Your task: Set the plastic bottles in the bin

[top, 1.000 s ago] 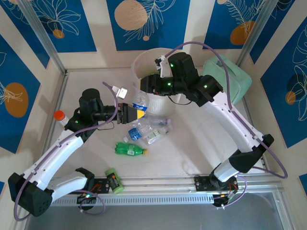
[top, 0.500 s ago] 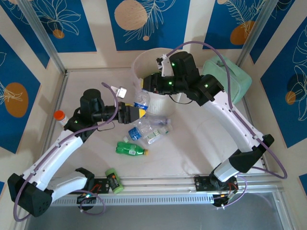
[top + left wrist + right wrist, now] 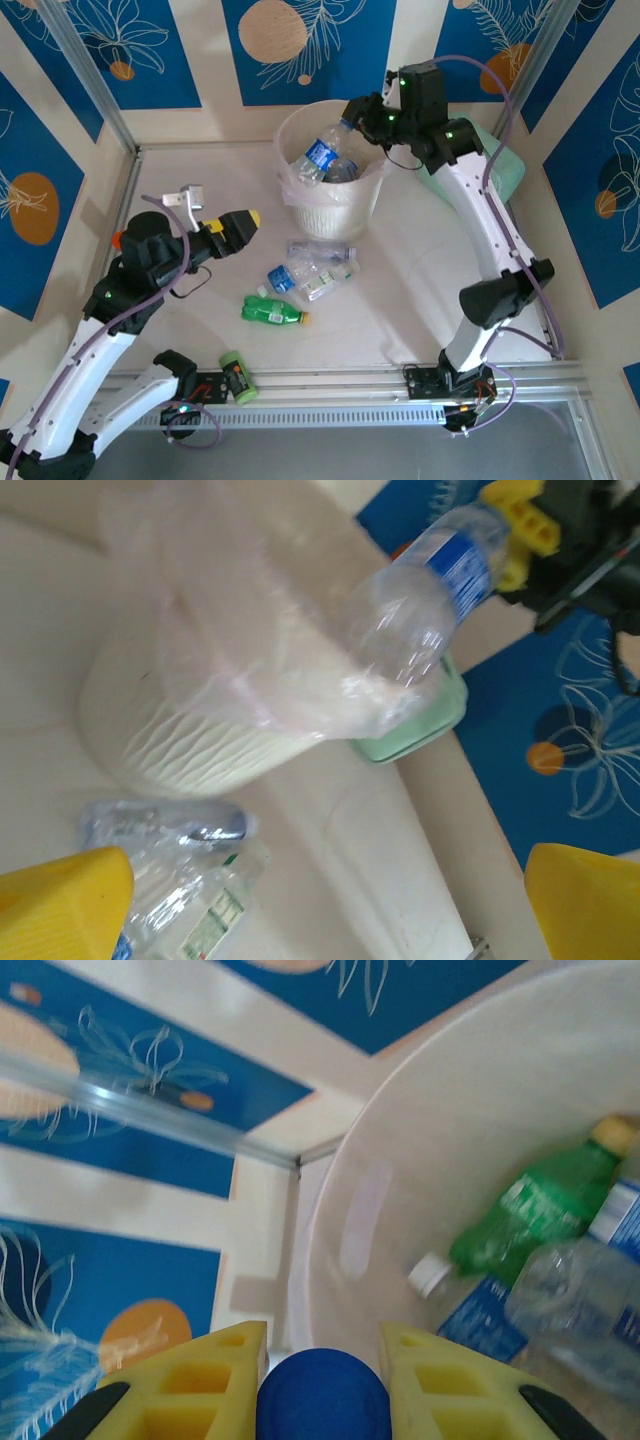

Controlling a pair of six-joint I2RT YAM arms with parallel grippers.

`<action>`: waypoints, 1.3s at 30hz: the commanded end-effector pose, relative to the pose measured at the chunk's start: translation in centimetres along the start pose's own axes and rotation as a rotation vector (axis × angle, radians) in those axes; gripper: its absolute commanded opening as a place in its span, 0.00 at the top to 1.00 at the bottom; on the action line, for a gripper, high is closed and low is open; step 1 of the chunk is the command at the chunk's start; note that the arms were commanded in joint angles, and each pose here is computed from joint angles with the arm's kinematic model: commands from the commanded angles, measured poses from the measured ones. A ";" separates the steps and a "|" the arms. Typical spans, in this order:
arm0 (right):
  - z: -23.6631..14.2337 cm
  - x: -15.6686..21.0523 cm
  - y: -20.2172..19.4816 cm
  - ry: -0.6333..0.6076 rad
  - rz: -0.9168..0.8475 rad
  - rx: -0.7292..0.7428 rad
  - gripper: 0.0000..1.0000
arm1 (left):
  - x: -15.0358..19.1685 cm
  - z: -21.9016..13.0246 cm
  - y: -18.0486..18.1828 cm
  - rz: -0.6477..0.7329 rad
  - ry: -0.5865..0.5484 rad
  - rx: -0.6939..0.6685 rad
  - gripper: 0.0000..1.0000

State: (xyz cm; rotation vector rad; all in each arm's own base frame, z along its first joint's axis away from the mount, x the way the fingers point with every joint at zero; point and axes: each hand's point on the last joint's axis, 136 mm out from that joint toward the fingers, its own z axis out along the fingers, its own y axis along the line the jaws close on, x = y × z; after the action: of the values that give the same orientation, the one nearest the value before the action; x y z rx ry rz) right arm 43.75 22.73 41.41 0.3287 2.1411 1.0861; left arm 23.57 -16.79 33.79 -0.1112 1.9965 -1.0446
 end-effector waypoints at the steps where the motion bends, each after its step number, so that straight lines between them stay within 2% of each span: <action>1: 1.1 -3.3 -0.4 -0.072 0.080 -0.015 0.79 | 3.5 0.6 5.1 -0.159 0.064 -0.172 0.00; 2: 1.7 -3.9 -0.7 -0.080 0.093 -0.016 0.78 | 4.0 0.7 5.8 -0.184 0.066 -0.184 0.00; 4: 3.4 -5.2 -1.3 -0.090 0.111 -0.020 0.70 | 5.2 0.6 7.3 -0.226 0.069 -0.222 0.00; 7: 5.7 -6.3 -2.2 -0.064 0.142 -0.005 0.48 | 6.2 0.3 8.8 -0.250 0.079 -0.273 0.00; 8: 6.3 -6.3 -2.6 -0.047 0.155 0.006 0.44 | 6.6 0.4 9.1 -0.254 0.091 -0.288 0.00; 13: 7.3 -6.4 -2.2 -0.032 0.155 -0.002 0.38 | 8.8 1.0 11.1 -0.308 0.143 -0.351 0.00; 15: 6.8 -6.4 -1.7 -0.043 0.138 -0.004 0.35 | 9.6 1.1 11.8 -0.340 0.151 -0.375 0.00; 19: 4.6 -5.8 -0.3 -0.054 0.095 -0.014 0.34 | 11.5 0.3 14.0 -0.392 0.161 -0.505 0.00; 23: 1.6 -3.0 1.7 -0.034 -0.026 -0.001 0.33 | 12.8 0.4 14.8 -0.434 0.174 -0.556 0.00; 28: -2.8 3.2 3.1 0.021 -0.184 -0.017 0.32 | 14.8 1.4 15.5 -0.466 0.212 -0.626 0.02; 34: -8.5 9.9 1.8 0.095 -0.256 -0.035 0.28 | 16.9 1.2 17.1 -0.540 0.226 -0.752 0.07; 39: -10.4 15.1 -0.5 0.186 -0.286 -0.009 0.24 | 17.4 0.8 17.3 -0.555 0.226 -0.826 0.07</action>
State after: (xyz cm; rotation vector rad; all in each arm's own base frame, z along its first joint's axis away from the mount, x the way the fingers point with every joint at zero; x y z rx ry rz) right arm 26.76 23.53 40.55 -0.0405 2.1987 1.0498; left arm 18.69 -14.54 10.28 -0.9539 2.5895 -0.5635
